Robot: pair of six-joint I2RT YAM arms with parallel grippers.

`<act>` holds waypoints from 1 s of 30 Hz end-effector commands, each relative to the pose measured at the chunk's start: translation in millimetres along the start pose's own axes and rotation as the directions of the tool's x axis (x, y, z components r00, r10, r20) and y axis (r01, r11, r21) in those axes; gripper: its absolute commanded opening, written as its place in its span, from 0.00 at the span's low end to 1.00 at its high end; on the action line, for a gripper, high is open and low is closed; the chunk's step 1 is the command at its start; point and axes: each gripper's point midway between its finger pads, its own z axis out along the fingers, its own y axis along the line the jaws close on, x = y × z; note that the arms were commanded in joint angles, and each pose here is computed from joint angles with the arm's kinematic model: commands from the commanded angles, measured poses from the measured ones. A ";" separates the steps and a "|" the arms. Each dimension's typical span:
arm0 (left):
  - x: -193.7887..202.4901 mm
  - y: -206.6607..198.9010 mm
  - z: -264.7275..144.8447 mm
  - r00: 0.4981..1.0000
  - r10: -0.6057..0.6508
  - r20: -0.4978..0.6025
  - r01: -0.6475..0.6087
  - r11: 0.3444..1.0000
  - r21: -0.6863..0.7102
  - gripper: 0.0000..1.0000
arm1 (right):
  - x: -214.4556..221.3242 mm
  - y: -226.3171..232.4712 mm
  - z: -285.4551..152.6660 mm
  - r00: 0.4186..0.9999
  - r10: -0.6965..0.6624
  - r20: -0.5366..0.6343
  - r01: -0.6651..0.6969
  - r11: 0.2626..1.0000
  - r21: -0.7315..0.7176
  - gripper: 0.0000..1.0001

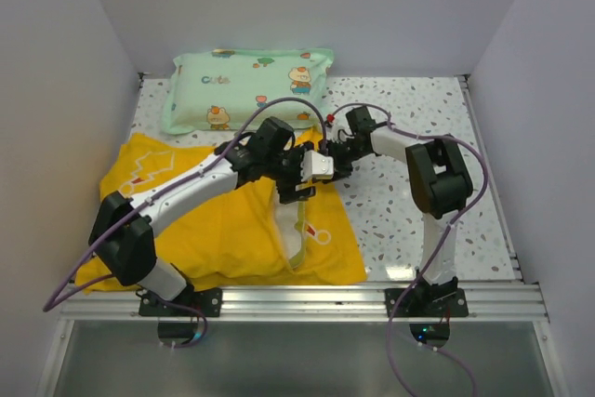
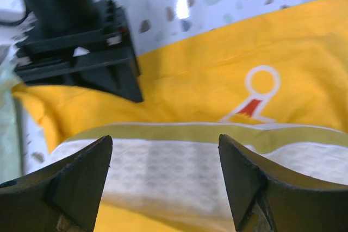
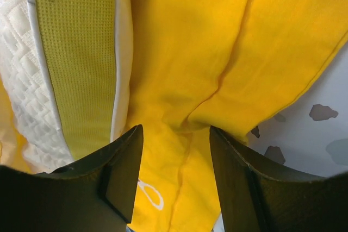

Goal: Put the pillow into the pillowcase

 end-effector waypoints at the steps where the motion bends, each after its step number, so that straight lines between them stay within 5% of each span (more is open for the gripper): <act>1: 24.4 45.8 -3.6 0.988 -0.040 -0.148 0.015 0.985 -0.171 0.83 | 0.1 -26.5 7.1 1.000 0.019 -0.001 -0.018 0.992 0.123 0.57; 11: 149.2 5.5 32.6 0.846 -0.006 -0.534 0.053 0.996 0.072 0.91 | 17.4 -52.3 0.4 0.998 0.035 -0.053 -0.019 0.962 0.272 0.56; 13: 174.4 -2.2 36.2 0.813 0.000 -0.583 0.064 0.994 0.089 0.84 | 21.4 -56.7 -0.1 0.997 0.038 -0.071 -0.015 0.957 0.291 0.56; 15: 182.3 -1.3 39.6 0.806 -0.005 -0.592 0.077 0.993 0.095 0.56 | 22.5 -57.2 -0.8 0.996 0.030 -0.079 -0.006 0.956 0.292 0.56; 16: 177.9 -2.3 40.5 0.833 -0.028 -0.553 0.113 0.986 0.121 0.40 | 24.0 -57.2 -1.7 0.996 0.034 -0.083 -0.008 0.957 0.292 0.56; 17: 171.6 -0.3 40.0 0.853 -0.053 -0.519 0.139 0.982 0.129 0.07 | 23.6 -55.6 -3.0 0.996 0.023 -0.084 0.002 0.957 0.290 0.56; 18: 147.5 1.2 39.4 0.906 -0.083 -0.415 0.161 0.975 0.156 0.00 | 22.9 -54.5 -4.8 0.996 0.007 -0.085 0.018 0.957 0.288 0.56; 20: 130.1 13.3 21.1 0.951 -0.136 -0.277 0.188 0.967 0.170 0.00 | 19.1 -48.7 -11.6 0.997 -0.017 -0.072 0.037 0.959 0.280 0.57; 22: 93.2 27.9 -9.6 0.988 -0.154 -0.025 0.156 0.972 0.178 0.00 | 14.9 -42.6 -18.0 0.996 -0.058 -0.062 0.073 0.958 0.276 0.58; 24: 66.1 35.4 -37.8 0.979 -0.131 0.159 0.103 0.980 0.168 0.00 | 4.2 -31.0 -29.2 0.994 -0.104 -0.032 0.109 0.957 0.267 0.59; 30: 24.7 19.7 -73.0 0.907 -0.148 0.394 0.052 0.968 0.246 0.00 | -37.0 31.4 -58.2 0.970 -0.193 0.149 0.156 0.962 0.226 0.57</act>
